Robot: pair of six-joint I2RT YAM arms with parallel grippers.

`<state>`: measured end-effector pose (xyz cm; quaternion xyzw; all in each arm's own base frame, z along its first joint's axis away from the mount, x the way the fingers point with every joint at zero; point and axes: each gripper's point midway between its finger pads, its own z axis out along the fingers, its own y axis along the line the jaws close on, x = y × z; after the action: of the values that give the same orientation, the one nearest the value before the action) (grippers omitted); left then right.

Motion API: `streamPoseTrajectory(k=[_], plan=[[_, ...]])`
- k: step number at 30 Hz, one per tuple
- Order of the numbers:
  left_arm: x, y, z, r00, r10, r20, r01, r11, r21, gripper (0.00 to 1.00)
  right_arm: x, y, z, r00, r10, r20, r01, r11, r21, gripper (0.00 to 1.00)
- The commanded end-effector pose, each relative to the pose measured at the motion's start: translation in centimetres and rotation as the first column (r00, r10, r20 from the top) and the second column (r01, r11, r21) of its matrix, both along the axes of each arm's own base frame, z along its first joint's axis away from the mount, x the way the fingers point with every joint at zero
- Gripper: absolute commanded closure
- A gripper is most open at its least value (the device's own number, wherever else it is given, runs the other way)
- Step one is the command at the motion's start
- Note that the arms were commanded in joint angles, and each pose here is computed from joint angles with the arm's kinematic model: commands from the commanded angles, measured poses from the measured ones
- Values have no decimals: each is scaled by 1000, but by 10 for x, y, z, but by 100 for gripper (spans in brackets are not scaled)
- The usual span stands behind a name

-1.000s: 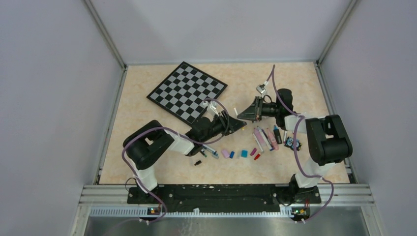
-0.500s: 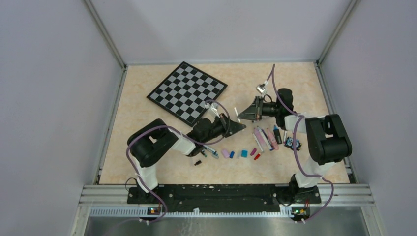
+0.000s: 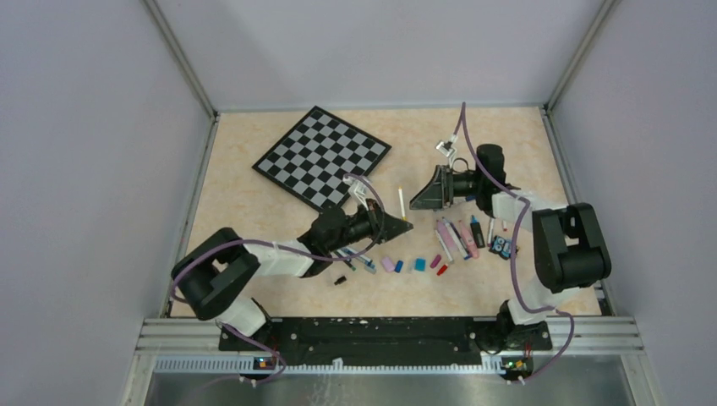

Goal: Open the pen caps
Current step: Open the pen cap from the pen, then place the pen at the center of the board.

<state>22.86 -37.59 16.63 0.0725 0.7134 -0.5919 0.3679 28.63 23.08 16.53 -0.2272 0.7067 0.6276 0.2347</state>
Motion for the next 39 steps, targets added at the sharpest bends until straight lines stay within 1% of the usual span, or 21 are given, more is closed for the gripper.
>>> streamPoseTrajectory(k=[1,7,10,12,13,14,15,16,17,19,22,27,28,29,32,34,36,37,39], plan=[[-17,9,7,988,-88,124,77,993,92,100,-24,11,25,972,146,184,-155,987,33,34],[-27,11,6,981,-149,125,131,981,142,100,-56,27,42,934,270,233,-291,955,58,34],[-30,11,5,980,-161,119,143,979,147,100,-61,31,42,931,282,234,-302,952,56,34],[-31,10,5,979,-169,115,152,978,145,100,-60,35,39,937,273,218,-290,956,49,37],[-32,9,5,979,-173,111,157,977,143,100,-61,38,38,942,273,197,-287,957,47,41],[-32,9,5,978,-177,106,161,977,143,100,-61,40,38,944,275,184,-288,956,48,50],[-33,9,5,978,-181,103,166,976,141,100,-63,43,38,943,285,173,-297,953,51,64],[-33,9,4,978,-183,101,168,976,141,100,-62,44,38,944,288,158,-300,953,54,87],[-34,9,3,977,-187,101,172,975,142,100,-61,47,40,945,289,154,-300,952,56,100],[-39,10,0,973,-206,99,191,971,144,100,-57,48,48,949,277,148,-288,956,57,100],[-53,15,-10,964,-256,76,243,958,153,100,-48,46,66,953,225,205,-241,969,55,100],[-97,32,-43,913,-399,-85,408,892,194,100,-6,36,115,949,121,290,-149,986,76,100],[-105,37,-47,902,-416,-113,431,880,202,100,3,36,130,946,111,304,-144,986,88,100],[-113,42,-51,892,-430,-139,451,867,210,100,13,37,153,934,93,345,-137,985,104,100],[-126,57,-49,889,-433,-152,458,858,232,100,26,43,178,930,60,364,-113,986,126,100],[-130,65,-43,900,-413,-139,435,868,239,100,27,48,168,939,52,340,-98,988,120,100],[-130,73,-38,919,-376,-119,394,885,246,100,26,48,137,956,32,290,-58,995,81,100],[-129,78,-35,932,-347,-105,362,898,250,100,26,46,116,964,13,267,-24,999,39,100],[-119,90,-34,966,-240,-92,257,926,276,100,22,43,66,960,-11,280,42,994,-105,100]])
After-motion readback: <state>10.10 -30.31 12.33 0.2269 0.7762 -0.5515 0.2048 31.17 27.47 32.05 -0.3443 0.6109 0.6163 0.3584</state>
